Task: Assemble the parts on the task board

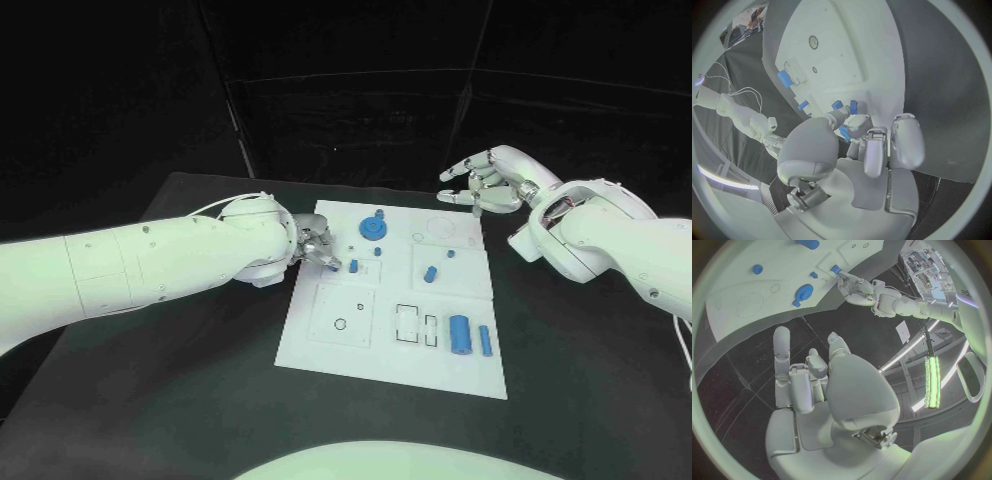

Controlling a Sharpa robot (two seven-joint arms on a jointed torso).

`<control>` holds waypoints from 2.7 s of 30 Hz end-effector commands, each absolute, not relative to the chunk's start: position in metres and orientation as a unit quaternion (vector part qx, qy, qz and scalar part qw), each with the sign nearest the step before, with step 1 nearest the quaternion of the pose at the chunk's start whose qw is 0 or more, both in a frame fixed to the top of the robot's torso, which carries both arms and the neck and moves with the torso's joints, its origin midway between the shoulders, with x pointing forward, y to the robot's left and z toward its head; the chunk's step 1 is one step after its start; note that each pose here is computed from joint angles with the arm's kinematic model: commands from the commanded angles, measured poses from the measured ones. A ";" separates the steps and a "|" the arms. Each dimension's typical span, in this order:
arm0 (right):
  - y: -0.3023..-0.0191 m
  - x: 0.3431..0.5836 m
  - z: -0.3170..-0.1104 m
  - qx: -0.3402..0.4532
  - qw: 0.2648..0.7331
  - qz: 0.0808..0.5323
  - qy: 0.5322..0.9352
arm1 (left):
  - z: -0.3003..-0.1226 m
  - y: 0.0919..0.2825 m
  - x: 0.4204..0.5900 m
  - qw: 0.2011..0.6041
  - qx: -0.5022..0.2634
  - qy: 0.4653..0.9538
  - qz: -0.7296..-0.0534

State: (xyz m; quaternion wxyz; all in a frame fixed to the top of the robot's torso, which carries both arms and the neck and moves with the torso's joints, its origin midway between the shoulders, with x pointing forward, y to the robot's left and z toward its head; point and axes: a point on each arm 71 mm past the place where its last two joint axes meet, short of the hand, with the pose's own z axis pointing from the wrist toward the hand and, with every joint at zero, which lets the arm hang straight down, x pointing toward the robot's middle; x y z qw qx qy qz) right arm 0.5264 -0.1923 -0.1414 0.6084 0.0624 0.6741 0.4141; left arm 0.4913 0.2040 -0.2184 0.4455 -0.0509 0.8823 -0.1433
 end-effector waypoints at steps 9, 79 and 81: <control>-0.191 0.526 -0.140 0.060 0.607 0.419 0.673 | -0.227 0.204 0.488 0.417 -0.035 0.899 -0.128; -0.191 0.526 -0.140 0.059 0.607 0.421 0.671 | -0.229 0.207 0.502 0.406 -0.054 0.905 -0.118; -0.191 0.526 -0.140 0.059 0.607 0.422 0.671 | -0.228 0.207 0.502 0.410 -0.060 0.902 -0.121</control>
